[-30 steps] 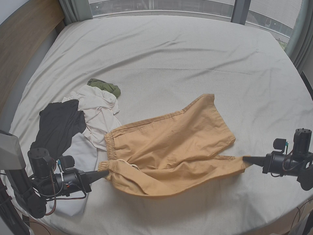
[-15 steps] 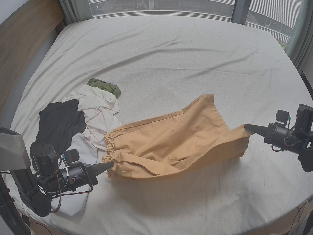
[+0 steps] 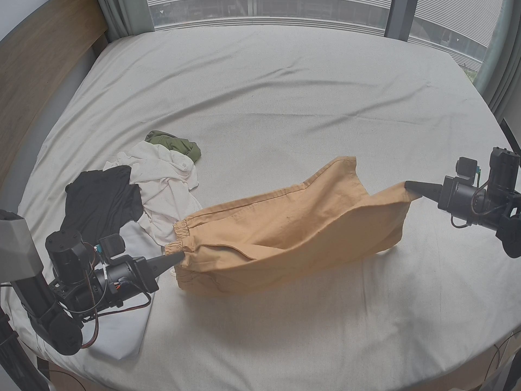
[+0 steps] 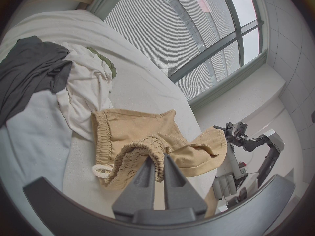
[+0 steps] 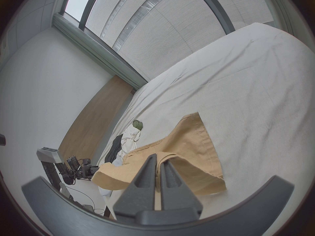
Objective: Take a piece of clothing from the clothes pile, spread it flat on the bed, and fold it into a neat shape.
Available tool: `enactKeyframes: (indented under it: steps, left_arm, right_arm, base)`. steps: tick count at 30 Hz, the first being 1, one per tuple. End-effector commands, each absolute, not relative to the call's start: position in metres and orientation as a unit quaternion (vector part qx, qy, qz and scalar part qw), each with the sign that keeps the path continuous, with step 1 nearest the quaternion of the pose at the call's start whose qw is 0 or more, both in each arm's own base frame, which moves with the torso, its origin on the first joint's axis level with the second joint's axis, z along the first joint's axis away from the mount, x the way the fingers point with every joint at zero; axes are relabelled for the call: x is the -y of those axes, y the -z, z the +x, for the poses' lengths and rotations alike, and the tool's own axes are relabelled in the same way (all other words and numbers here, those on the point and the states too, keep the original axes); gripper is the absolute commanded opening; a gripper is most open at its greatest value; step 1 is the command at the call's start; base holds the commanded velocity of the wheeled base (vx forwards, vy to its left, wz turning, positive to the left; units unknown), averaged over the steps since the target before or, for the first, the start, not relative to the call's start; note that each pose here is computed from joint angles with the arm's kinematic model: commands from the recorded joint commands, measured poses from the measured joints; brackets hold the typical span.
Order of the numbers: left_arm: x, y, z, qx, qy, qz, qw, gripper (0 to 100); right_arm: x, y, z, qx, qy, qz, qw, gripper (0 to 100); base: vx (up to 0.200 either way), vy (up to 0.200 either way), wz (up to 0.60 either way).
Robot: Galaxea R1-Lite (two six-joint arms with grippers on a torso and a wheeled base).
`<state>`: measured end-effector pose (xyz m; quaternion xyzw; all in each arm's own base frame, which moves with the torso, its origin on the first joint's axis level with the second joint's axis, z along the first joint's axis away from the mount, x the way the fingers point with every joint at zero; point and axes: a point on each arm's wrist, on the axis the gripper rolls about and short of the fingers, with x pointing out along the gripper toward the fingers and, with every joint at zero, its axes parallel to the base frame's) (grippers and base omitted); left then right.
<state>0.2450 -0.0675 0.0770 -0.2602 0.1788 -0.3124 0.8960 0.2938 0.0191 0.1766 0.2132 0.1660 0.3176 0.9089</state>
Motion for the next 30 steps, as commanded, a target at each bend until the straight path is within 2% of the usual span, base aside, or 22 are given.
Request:
enactKeyframes:
  steps: [1,22,30]
  left_arm:
    - [0.070,-0.079,0.250,-0.168,0.300,-0.262,0.902,0]
    - [0.069,-0.079,0.260,-0.162,0.290,-0.277,0.902,0]
    - [0.069,-0.072,0.272,-0.157,0.258,-0.280,0.911,0]
  right_arm:
    - [-0.020,-0.182,0.305,-0.164,-0.319,0.212,0.909,0]
    - [-0.033,-0.198,0.352,-0.175,-0.331,0.211,0.903,0]
    - [-0.039,-0.196,0.368,-0.179,-0.324,0.210,0.905,0]
  base:
    - [0.000,0.000,0.00]
    - [0.000,0.000,0.00]
    - [0.000,0.000,0.00]
